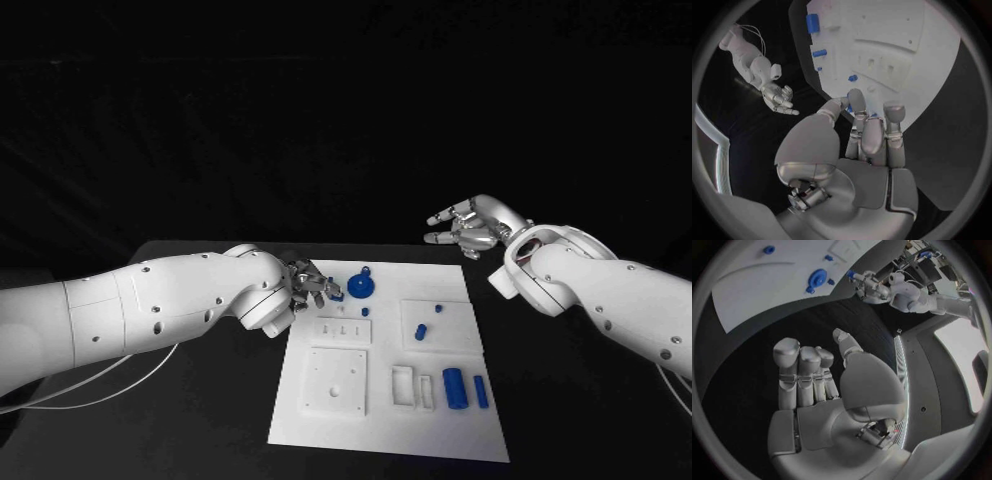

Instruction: Assemble the parts on the task board

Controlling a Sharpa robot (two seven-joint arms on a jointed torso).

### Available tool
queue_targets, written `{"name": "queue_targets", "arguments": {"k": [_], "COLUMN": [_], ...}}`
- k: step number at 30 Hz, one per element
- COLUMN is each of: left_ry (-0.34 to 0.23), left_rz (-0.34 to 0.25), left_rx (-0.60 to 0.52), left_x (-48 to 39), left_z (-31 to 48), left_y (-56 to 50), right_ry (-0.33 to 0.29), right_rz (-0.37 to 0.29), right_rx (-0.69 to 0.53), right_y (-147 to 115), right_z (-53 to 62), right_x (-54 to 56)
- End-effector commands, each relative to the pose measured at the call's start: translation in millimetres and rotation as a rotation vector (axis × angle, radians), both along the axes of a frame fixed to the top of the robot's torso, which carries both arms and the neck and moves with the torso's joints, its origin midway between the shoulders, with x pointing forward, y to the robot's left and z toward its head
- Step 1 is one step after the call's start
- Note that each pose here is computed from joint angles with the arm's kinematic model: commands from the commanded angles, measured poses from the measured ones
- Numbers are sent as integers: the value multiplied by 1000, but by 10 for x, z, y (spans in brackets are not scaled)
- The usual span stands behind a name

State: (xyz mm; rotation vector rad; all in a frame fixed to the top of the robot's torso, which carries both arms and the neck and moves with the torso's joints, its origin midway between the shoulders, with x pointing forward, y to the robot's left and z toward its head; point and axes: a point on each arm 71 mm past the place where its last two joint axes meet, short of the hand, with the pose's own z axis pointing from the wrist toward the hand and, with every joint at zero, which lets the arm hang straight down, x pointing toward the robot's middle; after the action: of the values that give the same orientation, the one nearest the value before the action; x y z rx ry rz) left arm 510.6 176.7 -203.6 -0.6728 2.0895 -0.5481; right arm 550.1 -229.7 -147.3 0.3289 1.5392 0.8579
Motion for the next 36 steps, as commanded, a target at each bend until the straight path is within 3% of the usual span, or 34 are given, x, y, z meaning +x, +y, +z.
{"name": "queue_targets", "arguments": {"k": [1,7,17,36], "left_ry": [-47,-29,12,15], "left_rz": [42,40,9,-57], "left_rx": [-7,-4,11,68], "left_x": [-28,-103,-188,-205], "left_z": [-20,-128,-233,-358], "left_y": [-14,-76,-137,-263], "right_ry": [-48,-69,-71,-55], "right_rz": [-40,-74,-92,-88], "right_rx": [69,72,64,55], "right_y": [-32,-53,-59,-13], "right_z": [97,170,188,175], "right_x": [78,203,281,315]}}
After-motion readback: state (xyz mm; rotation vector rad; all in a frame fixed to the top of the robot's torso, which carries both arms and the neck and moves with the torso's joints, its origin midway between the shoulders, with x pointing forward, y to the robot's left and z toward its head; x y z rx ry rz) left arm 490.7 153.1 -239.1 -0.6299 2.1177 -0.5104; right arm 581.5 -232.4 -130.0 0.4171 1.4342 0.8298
